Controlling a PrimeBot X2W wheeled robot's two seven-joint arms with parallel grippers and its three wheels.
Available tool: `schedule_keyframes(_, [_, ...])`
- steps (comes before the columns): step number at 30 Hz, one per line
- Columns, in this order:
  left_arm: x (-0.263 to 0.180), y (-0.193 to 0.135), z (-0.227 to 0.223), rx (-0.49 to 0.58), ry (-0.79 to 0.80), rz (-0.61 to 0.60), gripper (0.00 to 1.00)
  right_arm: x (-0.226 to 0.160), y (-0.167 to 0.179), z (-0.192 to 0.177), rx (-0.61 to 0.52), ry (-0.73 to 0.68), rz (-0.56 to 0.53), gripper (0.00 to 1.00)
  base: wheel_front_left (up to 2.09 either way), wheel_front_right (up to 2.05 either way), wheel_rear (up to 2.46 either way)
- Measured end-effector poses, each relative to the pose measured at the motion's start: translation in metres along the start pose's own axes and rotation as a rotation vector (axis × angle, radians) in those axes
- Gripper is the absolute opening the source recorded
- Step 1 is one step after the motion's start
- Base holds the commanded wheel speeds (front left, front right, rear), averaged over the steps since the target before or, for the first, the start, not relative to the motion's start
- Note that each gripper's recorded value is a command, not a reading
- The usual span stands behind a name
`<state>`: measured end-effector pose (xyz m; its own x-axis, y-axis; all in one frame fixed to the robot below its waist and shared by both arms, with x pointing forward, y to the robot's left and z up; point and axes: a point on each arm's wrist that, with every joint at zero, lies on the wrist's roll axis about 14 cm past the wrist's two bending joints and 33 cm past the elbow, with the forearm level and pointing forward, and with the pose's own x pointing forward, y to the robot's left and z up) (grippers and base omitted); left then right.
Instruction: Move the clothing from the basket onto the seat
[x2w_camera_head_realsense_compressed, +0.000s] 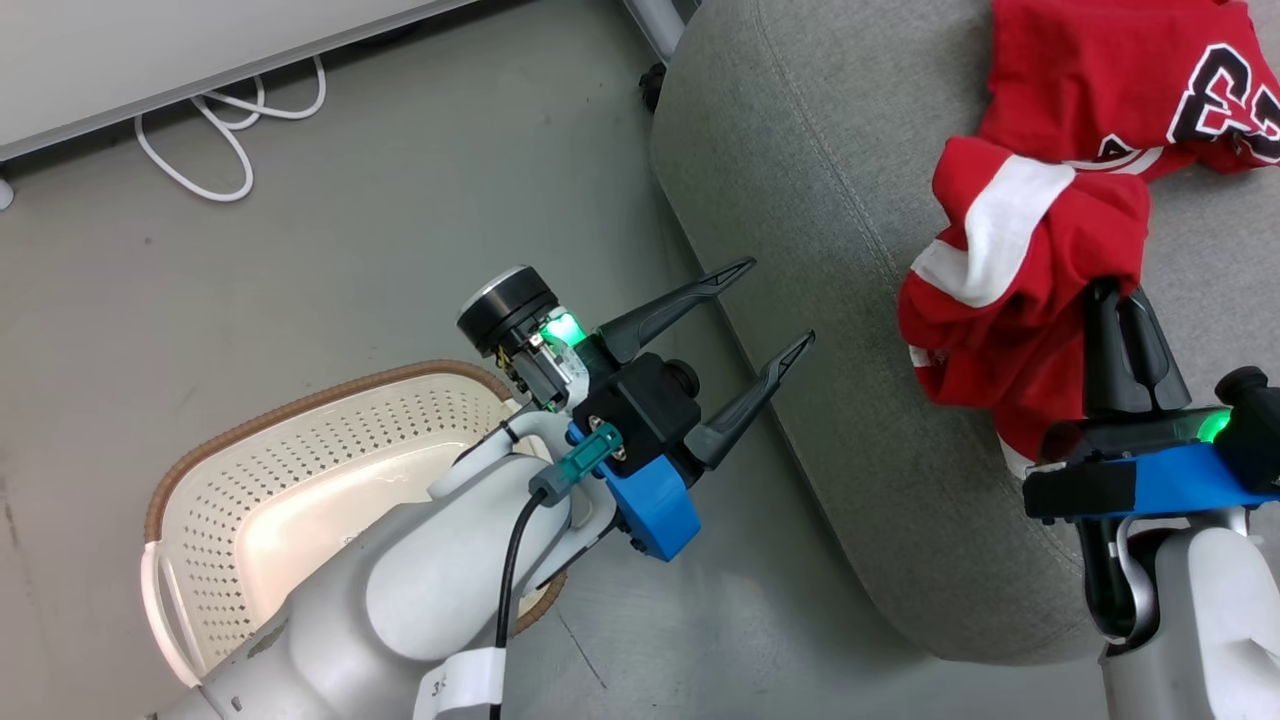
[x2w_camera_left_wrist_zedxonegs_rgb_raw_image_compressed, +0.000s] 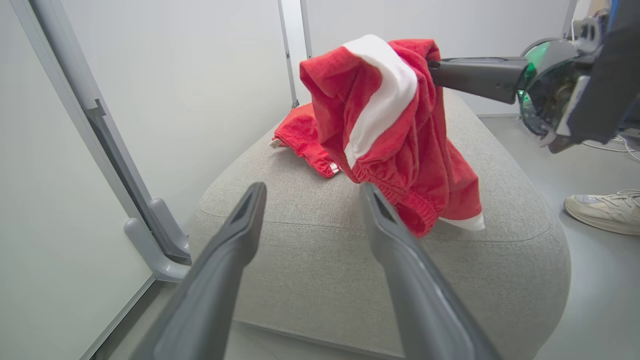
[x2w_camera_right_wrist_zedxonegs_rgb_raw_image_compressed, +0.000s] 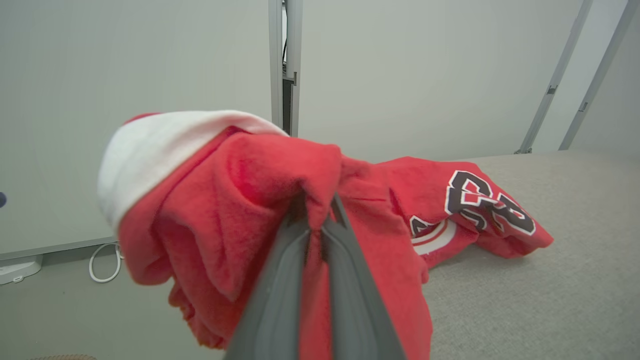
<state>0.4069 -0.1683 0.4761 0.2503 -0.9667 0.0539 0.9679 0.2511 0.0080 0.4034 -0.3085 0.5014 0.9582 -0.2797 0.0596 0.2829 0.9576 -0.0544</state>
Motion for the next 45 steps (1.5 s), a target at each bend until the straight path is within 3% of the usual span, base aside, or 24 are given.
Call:
schedule_keyframes(8, [-0.001, 0.008, -0.002, -0.005, -0.006, 0.012, 1.0, 0.021, 0.018, 0.015, -0.057, -0.055, 0.055, 0.0, 0.0, 0.0, 0.0])
schedule_keyframes(15, [-0.004, 0.03, -0.015, -0.008, -0.003, 0.043, 1.0, 0.069, 0.029, 0.062, -0.161, -0.212, 0.101, 0.0, 0.0, 0.0, 0.0])
schedule_keyframes(19, [-0.007, 0.049, -0.028, -0.015, 0.007, 0.069, 1.0, 0.102, 0.015, 0.097, -0.226, -0.321, 0.071, 0.0, 0.0, 0.0, 0.0])
schedule_keyframes(26, [-0.014, 0.079, -0.061, -0.034, 0.033, 0.102, 1.0, 0.144, -0.042, 0.132, -0.297, -0.431, -0.092, 0.0, 0.0, 0.0, 0.0])
schedule_keyframes(32, [-0.018, 0.092, -0.089, -0.057, 0.046, 0.114, 1.0, 0.167, -0.097, 0.107, -0.36, -0.352, -0.215, 0.0, 0.0, 0.0, 0.0])
schedule_keyframes(38, [-0.024, 0.099, -0.114, -0.087, 0.067, 0.129, 1.0, 0.173, -0.127, 0.04, -0.387, -0.169, -0.279, 0.0, 0.0, 0.0, 0.0])
schedule_keyframes(45, [-0.028, 0.1, -0.125, -0.094, 0.085, 0.127, 1.0, 0.146, -0.144, -0.035, -0.347, 0.042, -0.331, 0.0, 0.0, 0.0, 0.0])
